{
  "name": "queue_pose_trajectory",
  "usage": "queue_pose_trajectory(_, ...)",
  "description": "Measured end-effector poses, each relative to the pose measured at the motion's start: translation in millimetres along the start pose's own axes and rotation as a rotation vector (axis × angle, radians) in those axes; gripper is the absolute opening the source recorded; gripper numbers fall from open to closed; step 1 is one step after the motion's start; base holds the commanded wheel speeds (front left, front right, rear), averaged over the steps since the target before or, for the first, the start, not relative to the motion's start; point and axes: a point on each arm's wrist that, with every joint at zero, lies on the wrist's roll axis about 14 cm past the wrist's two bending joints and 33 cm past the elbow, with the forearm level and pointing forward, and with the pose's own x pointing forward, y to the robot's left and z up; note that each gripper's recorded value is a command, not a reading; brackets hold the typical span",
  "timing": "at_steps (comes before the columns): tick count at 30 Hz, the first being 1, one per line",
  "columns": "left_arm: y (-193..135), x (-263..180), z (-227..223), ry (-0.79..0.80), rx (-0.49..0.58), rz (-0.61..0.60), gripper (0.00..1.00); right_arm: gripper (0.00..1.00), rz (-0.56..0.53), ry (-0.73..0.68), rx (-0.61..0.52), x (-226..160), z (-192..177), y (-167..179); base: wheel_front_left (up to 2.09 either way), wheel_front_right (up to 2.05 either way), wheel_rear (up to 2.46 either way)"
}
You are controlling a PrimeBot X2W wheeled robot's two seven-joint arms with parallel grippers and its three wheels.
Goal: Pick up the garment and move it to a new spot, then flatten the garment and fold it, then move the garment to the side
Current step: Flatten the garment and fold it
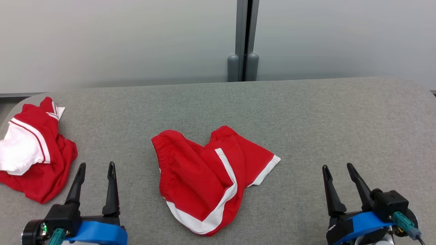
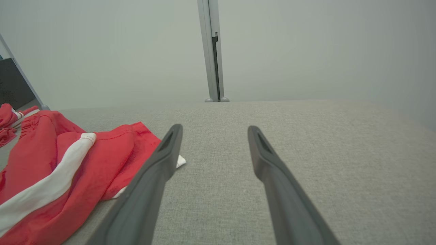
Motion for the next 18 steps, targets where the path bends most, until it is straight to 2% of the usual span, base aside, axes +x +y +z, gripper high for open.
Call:
queue_pose_trajectory(4, 11, -13, 7, -0.028, 0.017, 0.051, 1.00, 1.00, 0.007, 0.015, 0.001, 0, -5, 2, 0.00, 0.00, 0.00)
queue_pose_trajectory(11, 23, -34, -6, 0.012, 0.020, 0.115, 1.00, 1.00, 0.020, 0.051, -0.012, -3, -15, 6, 0.00, 0.00, 0.00)
queue_pose_trajectory(14, 31, -38, -8, 0.019, 0.024, 0.144, 1.00, 1.00, 0.063, 0.066, -0.024, -1, -20, 19, 0.00, 0.00, 0.00)
queue_pose_trajectory(18, 38, -40, -8, 0.019, 0.026, 0.171, 1.00, 1.00, 0.172, 0.019, -0.050, 23, -4, 53, 0.00, 0.00, 0.00)
